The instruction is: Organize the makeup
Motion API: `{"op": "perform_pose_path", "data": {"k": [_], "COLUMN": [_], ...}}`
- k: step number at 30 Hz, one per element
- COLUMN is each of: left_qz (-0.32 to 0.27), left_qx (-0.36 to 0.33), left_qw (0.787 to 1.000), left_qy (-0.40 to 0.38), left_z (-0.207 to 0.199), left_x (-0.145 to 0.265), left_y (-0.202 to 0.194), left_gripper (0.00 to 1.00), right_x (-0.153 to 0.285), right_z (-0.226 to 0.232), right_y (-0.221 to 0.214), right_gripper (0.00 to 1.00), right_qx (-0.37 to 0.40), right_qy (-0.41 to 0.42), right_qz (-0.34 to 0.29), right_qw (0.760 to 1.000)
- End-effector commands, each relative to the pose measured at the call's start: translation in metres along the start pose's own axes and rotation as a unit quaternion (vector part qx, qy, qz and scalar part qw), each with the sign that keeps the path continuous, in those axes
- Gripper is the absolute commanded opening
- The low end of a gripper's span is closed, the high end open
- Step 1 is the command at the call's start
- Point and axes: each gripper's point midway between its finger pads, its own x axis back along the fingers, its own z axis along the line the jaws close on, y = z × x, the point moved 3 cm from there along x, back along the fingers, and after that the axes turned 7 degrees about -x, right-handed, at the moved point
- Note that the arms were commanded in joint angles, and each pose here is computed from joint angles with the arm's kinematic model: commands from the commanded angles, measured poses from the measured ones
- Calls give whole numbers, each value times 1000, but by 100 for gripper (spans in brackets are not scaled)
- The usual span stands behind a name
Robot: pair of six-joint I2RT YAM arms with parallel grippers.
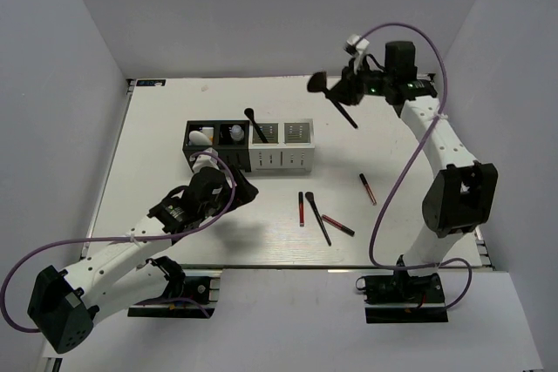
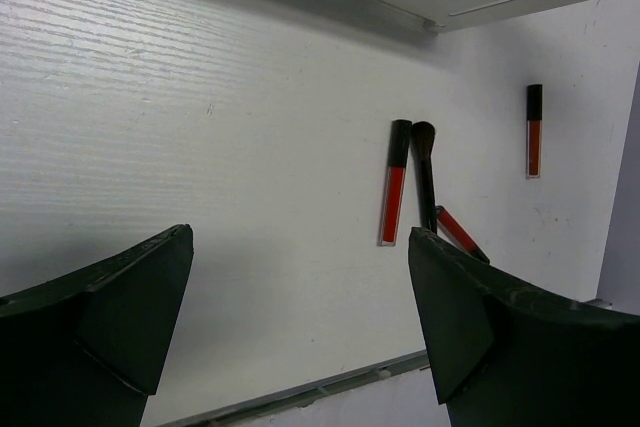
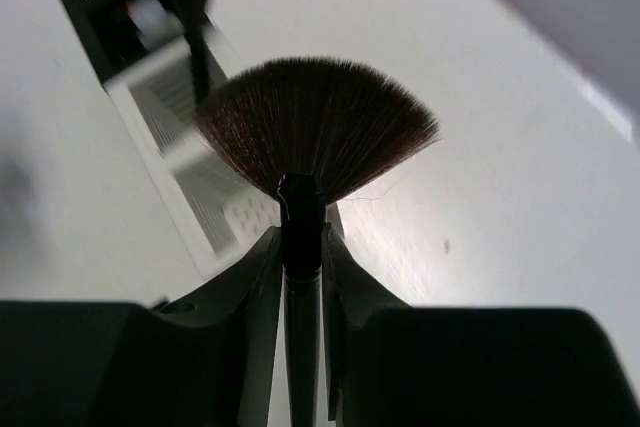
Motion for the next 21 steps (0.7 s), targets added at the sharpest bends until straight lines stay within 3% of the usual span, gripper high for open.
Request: {"op": "perform_pose_path", "data": {"k": [1, 7, 13, 21], "left_qz": [-7, -6, -4, 1], "left_qx": [0, 0, 7, 18], "left_qw": [1000, 1000, 1000, 1000], "left_qy": [-13, -5, 1, 8], "left_z": [-7, -6, -5, -3], "left_x": [4, 11, 15, 15], "left_y": [5, 8, 9, 7], "left_gripper": [98, 98, 98, 98], "right_x": [-27, -71, -112, -147], "right_z": [34, 83, 129, 149], "right_y": [55, 103, 100, 92], "right_gripper": [0, 0, 0, 0], "right_qx": [33, 89, 139, 126], "right_qy": [76, 154, 224, 261], "right_qz": [-52, -132, -192, -236], "right_qw": [995, 975, 945, 928]}}
